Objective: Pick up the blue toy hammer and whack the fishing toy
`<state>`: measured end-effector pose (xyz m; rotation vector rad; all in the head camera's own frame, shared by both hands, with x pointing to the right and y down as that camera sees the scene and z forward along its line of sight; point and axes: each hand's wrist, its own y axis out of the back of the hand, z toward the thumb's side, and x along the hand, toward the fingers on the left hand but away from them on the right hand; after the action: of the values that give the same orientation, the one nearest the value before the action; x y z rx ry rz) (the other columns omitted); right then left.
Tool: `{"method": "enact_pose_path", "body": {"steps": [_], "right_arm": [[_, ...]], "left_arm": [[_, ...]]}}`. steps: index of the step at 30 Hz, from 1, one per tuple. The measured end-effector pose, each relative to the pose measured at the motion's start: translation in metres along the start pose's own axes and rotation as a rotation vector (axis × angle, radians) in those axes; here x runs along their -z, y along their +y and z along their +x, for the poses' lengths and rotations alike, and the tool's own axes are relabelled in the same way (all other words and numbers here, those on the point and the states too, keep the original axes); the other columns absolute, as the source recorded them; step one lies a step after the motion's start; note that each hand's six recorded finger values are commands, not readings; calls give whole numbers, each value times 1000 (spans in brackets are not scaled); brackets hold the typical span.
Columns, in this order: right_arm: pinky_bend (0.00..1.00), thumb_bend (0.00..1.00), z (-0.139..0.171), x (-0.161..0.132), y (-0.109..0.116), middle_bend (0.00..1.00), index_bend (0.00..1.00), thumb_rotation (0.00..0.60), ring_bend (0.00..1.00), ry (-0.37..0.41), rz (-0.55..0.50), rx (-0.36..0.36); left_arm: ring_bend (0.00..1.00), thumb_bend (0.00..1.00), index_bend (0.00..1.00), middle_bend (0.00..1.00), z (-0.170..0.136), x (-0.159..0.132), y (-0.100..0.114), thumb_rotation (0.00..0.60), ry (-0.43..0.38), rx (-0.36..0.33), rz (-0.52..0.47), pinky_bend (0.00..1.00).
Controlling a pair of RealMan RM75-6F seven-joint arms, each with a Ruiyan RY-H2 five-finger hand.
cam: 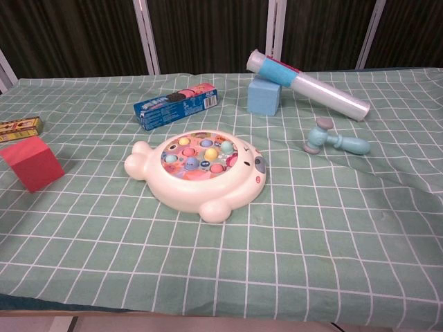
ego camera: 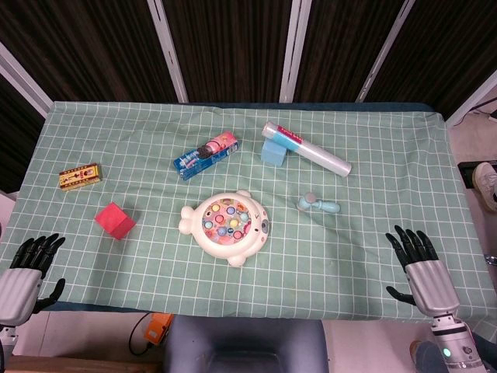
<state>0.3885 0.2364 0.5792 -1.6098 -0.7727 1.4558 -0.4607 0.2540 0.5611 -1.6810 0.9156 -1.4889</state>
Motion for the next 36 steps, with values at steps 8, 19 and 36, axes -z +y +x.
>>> {"method": "enact_pose_path", "body": {"steps": [8,19,36], "right_arm": [[0,219,-11,-1,-2,0,0,600,0,11,-30,2],[37,292,-94,-8,14,106,310,600,9,27,-208,82],[330,401,-213,-43,-6,418,613,600,344,-63,-148,7]], "left_arm": [[18,414,0,56,-1,0,1,600,3,-1,-7,79],[18,414,0,56,-6,2,6,600,-9,-13,-25,79],[18,414,0,56,-5,1,4,600,-6,-6,-15,79]]}}
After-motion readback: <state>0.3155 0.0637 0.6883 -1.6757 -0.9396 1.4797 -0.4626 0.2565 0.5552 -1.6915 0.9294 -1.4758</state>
